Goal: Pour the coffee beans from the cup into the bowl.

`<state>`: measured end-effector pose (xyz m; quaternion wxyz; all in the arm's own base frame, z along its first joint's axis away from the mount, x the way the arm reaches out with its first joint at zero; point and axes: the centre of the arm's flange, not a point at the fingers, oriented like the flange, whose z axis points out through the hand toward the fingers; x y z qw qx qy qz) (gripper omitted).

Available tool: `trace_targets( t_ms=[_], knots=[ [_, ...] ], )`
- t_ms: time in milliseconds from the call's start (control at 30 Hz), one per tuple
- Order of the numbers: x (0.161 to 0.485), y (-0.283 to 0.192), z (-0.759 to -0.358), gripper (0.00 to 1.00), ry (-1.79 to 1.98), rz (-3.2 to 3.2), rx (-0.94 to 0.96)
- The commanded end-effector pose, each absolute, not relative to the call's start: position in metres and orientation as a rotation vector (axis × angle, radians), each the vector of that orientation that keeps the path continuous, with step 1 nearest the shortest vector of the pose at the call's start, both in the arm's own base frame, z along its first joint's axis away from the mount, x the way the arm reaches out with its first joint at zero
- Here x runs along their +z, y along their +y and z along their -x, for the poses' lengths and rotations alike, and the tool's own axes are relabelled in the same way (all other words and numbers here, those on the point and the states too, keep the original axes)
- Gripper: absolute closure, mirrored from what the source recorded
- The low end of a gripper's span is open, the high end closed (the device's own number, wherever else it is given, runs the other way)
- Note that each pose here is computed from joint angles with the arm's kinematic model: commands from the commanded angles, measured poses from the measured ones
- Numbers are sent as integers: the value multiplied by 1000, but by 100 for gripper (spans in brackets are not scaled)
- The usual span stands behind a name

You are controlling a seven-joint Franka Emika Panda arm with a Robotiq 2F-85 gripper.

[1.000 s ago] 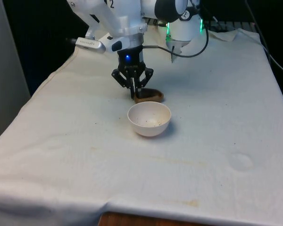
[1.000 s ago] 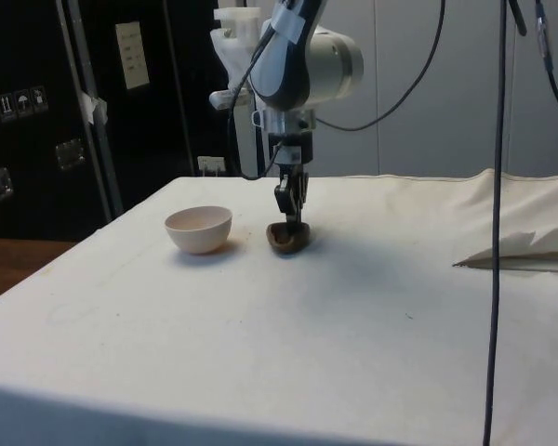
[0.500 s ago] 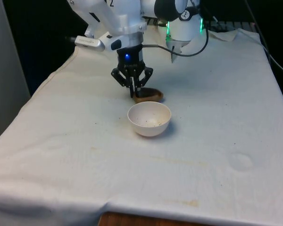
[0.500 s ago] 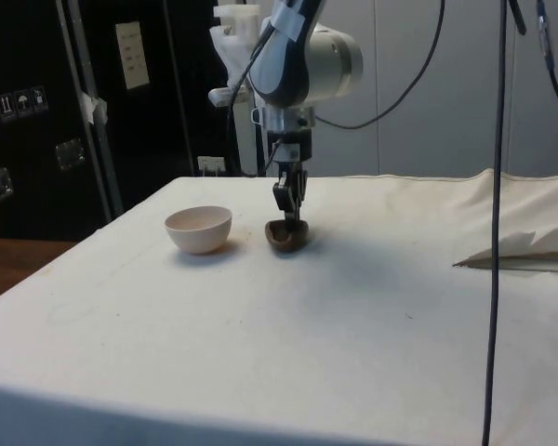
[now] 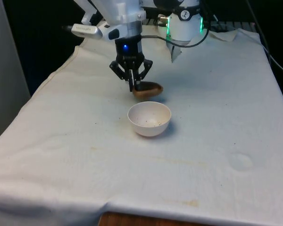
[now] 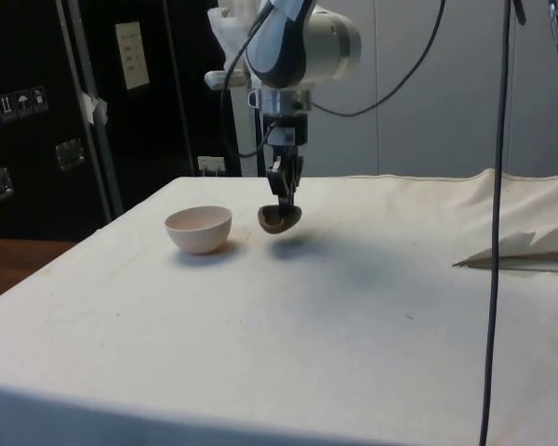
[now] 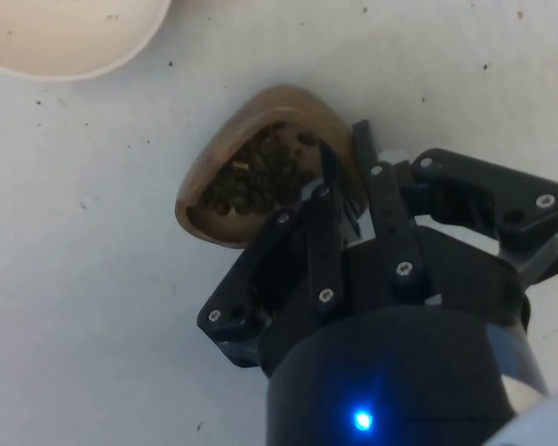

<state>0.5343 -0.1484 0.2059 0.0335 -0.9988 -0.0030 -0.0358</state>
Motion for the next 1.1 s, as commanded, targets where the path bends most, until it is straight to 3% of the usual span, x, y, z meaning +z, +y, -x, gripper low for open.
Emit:
trace_targets(
  t_ms=[0,1067],
  knots=[
    [208,-150,-534,100,1,3081,-97],
    [296,-146,-552,100,72,3079,-204]
  ],
)
